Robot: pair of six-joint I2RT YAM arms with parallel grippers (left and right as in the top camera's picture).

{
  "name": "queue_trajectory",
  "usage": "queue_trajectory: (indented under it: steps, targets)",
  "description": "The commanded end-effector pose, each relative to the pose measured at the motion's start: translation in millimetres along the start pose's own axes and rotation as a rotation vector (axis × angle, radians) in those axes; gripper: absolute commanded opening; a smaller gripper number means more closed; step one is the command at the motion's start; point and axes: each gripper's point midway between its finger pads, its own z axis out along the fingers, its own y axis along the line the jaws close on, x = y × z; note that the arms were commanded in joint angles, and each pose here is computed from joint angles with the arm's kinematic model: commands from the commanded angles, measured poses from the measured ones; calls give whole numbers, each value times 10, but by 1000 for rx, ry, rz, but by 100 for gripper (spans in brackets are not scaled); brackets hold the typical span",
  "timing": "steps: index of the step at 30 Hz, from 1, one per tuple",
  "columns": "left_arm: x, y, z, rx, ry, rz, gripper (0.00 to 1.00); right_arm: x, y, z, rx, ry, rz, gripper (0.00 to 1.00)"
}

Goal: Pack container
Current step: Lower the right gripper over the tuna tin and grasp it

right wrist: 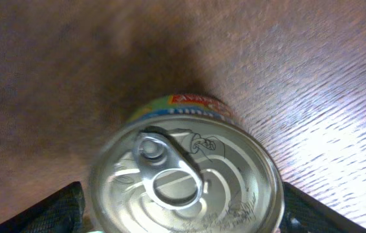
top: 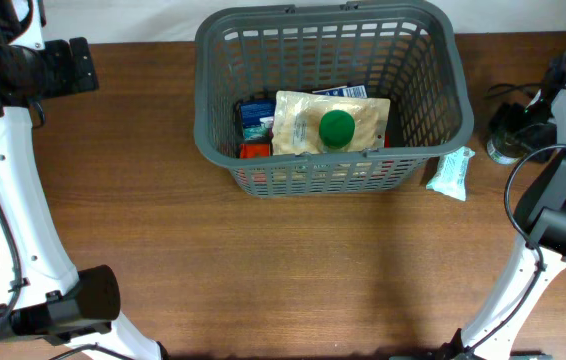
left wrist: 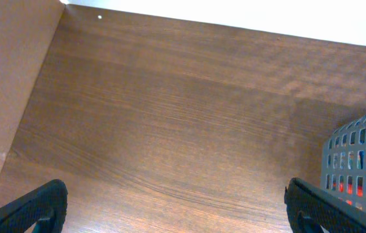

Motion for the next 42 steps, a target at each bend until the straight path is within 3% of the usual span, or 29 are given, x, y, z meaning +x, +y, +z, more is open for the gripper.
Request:
queue_trajectory:
  steps: [1, 7, 12, 19, 22, 27, 33, 42]
  targets:
    - [12, -11, 22, 9, 7, -15, 99, 104, -75, 201, 45, 40, 6, 88]
    - [12, -10, 23, 9, 7, -15, 99, 103, -73, 214, 44, 39, 6, 86]
    - [13, -11, 22, 9, 8, -15, 99, 94, -71, 212, 43, 35, 5, 74]
    - [12, -10, 23, 9, 7, -15, 99, 70, -69, 213, 41, 25, 6, 70]
    - [12, -10, 23, 9, 7, -15, 99, 66, -66, 213, 41, 24, 5, 88]
    - [12, -10, 23, 9, 7, -15, 99, 28, -88, 213, 52, 8, 4, 95]
    - [13, -11, 22, 9, 8, -15, 99, 8, -120, 212, 51, 3, 10, 95]
    - [13, -11, 22, 9, 8, -15, 99, -22, -133, 212, 50, -8, 14, 72]
